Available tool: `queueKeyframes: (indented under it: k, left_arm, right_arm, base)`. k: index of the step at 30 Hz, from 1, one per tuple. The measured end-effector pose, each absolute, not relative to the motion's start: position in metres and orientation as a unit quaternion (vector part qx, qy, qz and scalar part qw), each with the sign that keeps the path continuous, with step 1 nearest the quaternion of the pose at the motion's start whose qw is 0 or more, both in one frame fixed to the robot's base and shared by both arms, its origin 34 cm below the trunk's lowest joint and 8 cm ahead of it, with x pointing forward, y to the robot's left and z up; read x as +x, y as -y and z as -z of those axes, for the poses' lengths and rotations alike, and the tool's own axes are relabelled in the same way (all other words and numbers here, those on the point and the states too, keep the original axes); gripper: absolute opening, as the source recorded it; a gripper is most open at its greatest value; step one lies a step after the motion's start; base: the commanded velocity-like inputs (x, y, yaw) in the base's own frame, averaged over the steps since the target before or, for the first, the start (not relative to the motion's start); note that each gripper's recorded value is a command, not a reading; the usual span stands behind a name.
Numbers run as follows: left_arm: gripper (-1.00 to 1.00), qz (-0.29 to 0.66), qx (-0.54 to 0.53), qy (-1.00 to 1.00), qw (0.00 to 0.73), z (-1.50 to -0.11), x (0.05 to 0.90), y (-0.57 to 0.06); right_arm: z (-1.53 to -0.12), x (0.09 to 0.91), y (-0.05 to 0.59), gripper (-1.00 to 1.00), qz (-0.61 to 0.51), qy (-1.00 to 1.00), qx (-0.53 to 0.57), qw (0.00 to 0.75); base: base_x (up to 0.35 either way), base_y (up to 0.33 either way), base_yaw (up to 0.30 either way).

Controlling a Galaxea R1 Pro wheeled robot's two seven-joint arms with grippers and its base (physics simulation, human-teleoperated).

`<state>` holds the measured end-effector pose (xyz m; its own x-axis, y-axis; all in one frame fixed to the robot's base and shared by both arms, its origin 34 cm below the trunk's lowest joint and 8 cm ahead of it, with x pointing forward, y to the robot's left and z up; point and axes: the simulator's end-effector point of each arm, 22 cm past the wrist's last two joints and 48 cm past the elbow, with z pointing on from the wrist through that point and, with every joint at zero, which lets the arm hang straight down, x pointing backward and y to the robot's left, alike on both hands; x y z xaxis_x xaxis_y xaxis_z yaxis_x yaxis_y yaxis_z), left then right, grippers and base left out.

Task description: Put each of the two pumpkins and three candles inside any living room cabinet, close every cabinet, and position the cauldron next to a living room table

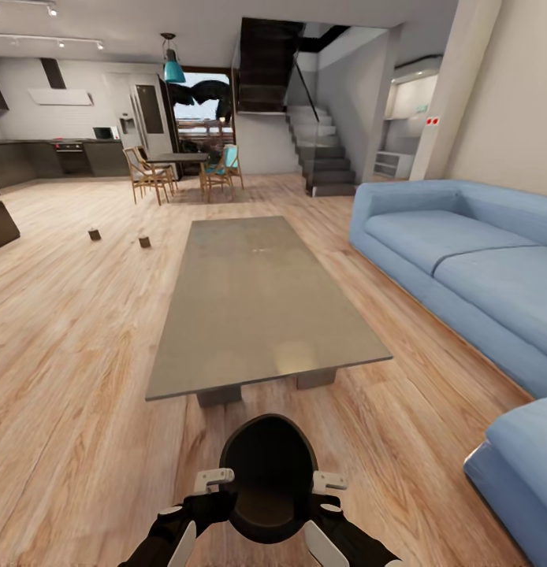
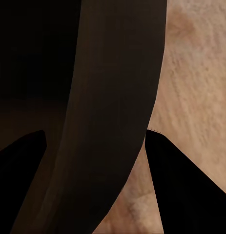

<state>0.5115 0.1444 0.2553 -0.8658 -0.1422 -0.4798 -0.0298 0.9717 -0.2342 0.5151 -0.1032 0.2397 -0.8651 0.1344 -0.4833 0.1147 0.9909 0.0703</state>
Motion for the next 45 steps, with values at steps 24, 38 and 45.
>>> queueKeyframes:
  k: [24, 38, 45]
  left_arm:
    - [-1.00, 0.110, -0.045, -0.960, 0.253, -0.2530, 0.5108, -0.1450]
    - [-1.00, 0.110, -0.045, -0.960, 0.253, -0.2528, 0.5107, -0.1450]
    - [-1.00, 0.110, -0.045, -0.960, 0.253, -0.2528, 0.5108, -0.1450]
  right_arm:
    - [-0.2370, 0.5142, 0.1026, -1.00, -0.020, -0.966, 0.066, 0.249]
    - [-0.2368, 0.5141, 0.1026, -1.00, -0.020, -0.966, 0.065, 0.249]
    - [-0.2369, 0.5142, 0.1026, -1.00, -0.020, -0.966, 0.065, 0.249]
  base:
    - [0.043, 0.000, 0.000]
    - [0.054, 0.000, 0.000]
    - [0.000, 0.000, 0.000]
